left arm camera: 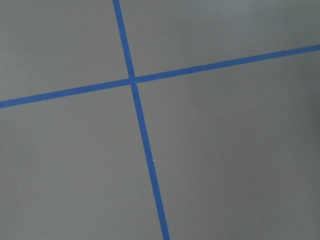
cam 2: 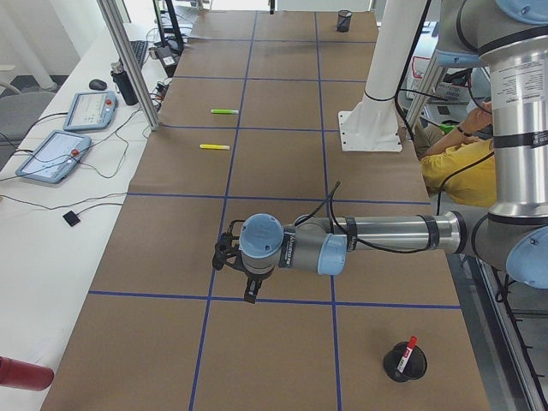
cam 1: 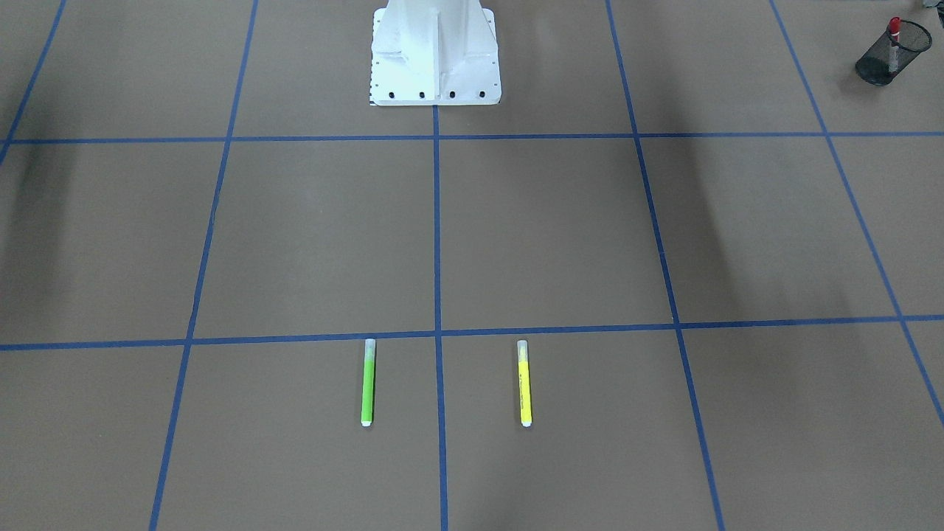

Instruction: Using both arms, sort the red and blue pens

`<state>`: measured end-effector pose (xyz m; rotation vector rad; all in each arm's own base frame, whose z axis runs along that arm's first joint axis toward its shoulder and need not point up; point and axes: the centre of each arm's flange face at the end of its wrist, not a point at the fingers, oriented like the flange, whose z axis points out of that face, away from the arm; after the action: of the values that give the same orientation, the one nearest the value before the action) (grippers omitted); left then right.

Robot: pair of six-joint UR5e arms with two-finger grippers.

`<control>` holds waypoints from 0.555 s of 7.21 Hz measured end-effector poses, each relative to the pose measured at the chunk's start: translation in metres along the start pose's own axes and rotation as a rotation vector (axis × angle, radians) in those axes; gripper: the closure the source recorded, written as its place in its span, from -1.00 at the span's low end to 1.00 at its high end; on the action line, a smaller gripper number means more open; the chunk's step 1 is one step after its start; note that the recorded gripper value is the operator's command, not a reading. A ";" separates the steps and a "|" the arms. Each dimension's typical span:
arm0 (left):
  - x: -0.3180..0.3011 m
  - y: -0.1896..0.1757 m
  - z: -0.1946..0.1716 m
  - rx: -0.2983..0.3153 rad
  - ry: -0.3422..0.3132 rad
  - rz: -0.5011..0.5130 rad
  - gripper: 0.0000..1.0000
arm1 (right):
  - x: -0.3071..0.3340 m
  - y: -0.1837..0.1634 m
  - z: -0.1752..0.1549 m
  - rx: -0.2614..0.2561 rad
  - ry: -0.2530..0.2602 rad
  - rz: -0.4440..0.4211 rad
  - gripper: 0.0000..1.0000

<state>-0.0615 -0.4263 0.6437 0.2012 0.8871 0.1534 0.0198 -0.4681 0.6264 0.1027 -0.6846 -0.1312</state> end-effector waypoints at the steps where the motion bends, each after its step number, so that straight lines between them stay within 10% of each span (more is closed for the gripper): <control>1: -0.003 -0.002 0.000 -0.006 -0.068 0.009 -1.00 | 0.001 0.001 0.002 -0.002 0.000 0.002 -1.00; 4: -0.011 -0.003 0.007 -0.042 -0.208 0.017 -1.00 | 0.004 0.004 0.004 -0.008 -0.001 0.007 -1.00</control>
<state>-0.0631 -0.4325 0.6553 0.1818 0.6747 0.1640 0.0201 -0.4654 0.6325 0.0927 -0.6850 -0.1276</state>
